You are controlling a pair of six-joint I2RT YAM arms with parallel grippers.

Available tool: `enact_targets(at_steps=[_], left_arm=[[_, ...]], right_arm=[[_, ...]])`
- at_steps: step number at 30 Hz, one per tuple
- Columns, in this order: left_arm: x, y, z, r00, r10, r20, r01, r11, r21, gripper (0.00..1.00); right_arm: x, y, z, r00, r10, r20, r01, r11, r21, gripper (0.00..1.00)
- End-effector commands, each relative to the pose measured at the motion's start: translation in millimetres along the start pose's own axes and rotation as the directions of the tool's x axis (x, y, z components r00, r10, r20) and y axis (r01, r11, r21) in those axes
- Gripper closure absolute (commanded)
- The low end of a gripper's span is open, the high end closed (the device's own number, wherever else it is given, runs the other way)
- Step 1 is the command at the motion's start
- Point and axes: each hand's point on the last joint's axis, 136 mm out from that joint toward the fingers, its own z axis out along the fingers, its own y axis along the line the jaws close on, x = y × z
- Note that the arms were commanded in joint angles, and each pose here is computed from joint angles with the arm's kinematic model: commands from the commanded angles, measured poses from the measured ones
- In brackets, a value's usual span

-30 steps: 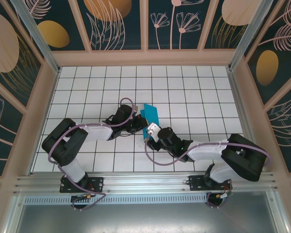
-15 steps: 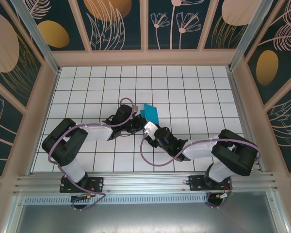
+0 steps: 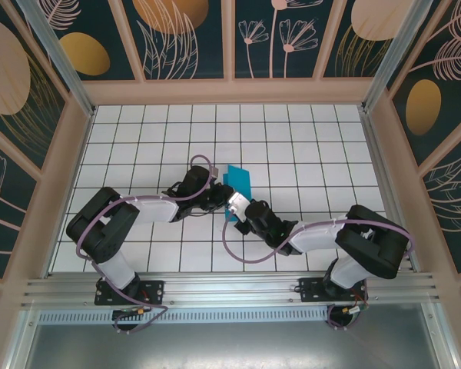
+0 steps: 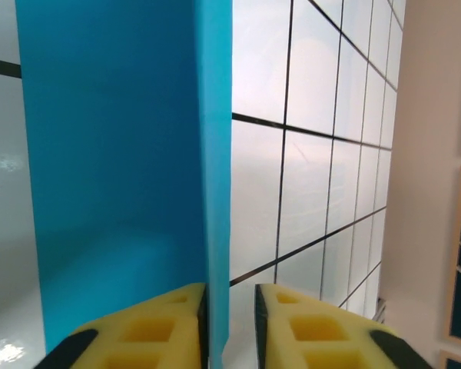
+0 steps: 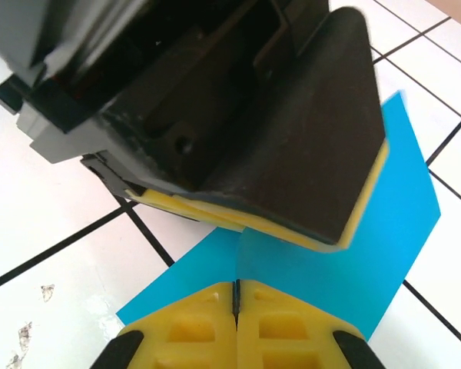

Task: Fold a paper plane with a square sheet of paper (pick it up from the middle)
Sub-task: Fold the triangle a second time at the center of the table.

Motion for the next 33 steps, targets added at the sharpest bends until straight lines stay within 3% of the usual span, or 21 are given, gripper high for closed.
enact_targets(at_steps=[1,6,10,15,23,27,33], left_arm=[[-11,-4,-6,0.999,0.016,0.037,-0.015,1.000,-0.016,0.62],[-28,1,-27,0.990,0.027,0.136,-0.017,0.998,-0.068,0.43],[-38,3,-43,0.977,0.065,0.202,-0.043,0.993,-0.109,0.38],[-44,0,-52,0.965,0.101,0.241,-0.076,0.991,-0.111,0.42],[-37,-6,-33,0.977,0.140,0.161,-0.131,0.989,-0.063,0.56],[-36,-4,-29,0.978,0.146,0.148,-0.137,0.988,-0.069,0.57],[-28,-3,-17,0.984,0.155,0.093,-0.151,0.987,-0.047,0.58]], right_arm=[[-16,2,-5,0.994,0.100,0.050,-0.097,0.993,-0.072,1.00],[-18,4,-8,0.965,0.260,0.032,-0.249,0.947,-0.203,1.00],[-22,2,-6,0.911,0.411,-0.021,-0.397,0.864,-0.309,1.00],[-18,-7,5,0.789,0.596,-0.150,-0.605,0.712,-0.356,1.00],[7,-16,23,0.591,0.728,-0.348,-0.802,0.485,-0.349,1.00],[15,-22,25,0.543,0.752,-0.373,-0.836,0.440,-0.329,1.00],[19,-27,23,0.522,0.766,-0.376,-0.849,0.424,-0.315,1.00]])
